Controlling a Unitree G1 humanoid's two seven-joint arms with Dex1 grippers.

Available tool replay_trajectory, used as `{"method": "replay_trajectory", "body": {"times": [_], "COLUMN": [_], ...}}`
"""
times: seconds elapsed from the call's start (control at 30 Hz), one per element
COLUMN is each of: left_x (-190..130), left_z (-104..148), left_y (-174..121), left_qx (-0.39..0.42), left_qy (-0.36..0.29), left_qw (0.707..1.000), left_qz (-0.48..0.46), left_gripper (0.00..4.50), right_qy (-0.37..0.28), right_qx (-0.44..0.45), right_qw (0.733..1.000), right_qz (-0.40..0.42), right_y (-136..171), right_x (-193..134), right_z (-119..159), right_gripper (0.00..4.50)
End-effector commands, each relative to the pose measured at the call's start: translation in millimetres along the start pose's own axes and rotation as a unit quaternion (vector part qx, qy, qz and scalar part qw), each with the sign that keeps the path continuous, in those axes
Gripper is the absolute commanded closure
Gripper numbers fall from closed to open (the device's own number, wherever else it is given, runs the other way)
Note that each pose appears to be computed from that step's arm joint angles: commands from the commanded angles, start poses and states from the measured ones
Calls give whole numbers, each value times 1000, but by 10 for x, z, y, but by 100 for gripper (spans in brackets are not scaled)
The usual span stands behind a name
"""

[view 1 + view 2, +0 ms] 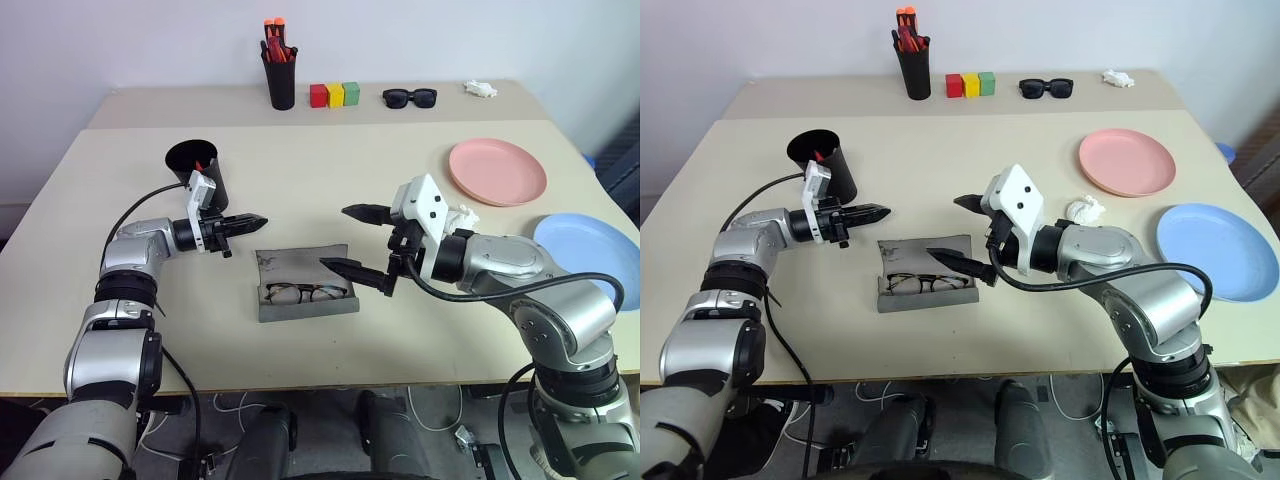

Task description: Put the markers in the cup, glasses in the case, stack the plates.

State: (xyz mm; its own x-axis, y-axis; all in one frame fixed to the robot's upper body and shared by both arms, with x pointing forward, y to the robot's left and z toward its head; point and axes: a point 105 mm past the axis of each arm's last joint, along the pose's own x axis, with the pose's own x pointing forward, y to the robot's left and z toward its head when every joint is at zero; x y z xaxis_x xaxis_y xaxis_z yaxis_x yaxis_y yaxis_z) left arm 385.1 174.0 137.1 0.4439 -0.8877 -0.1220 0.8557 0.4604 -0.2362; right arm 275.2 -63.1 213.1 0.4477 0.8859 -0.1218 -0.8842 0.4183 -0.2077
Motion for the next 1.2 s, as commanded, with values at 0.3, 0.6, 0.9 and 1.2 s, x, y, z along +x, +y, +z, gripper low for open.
{"method": "replay_trajectory", "body": {"times": [0.3,0.6,0.9,1.2], "left_x": [-60,-49,25,19], "left_z": [-213,-224,-290,-247], "left_y": [-175,-364,-679,-865], "left_qx": [-35,-30,-5,26], "left_qy": [27,51,90,114], "left_qw": [997,992,980,971], "left_qz": [-60,-115,-178,-209], "left_gripper": [446,446,446,446], "right_qy": [-6,15,88,130], "right_qx": [-30,-16,-5,-2], "right_qw": [999,999,994,991], "right_qz": [32,47,60,44], "right_y": [113,160,196,121], "right_x": [-38,-123,-303,-433], "right_z": [94,-40,-383,-602], "right_gripper": [0,0,0,0]}}
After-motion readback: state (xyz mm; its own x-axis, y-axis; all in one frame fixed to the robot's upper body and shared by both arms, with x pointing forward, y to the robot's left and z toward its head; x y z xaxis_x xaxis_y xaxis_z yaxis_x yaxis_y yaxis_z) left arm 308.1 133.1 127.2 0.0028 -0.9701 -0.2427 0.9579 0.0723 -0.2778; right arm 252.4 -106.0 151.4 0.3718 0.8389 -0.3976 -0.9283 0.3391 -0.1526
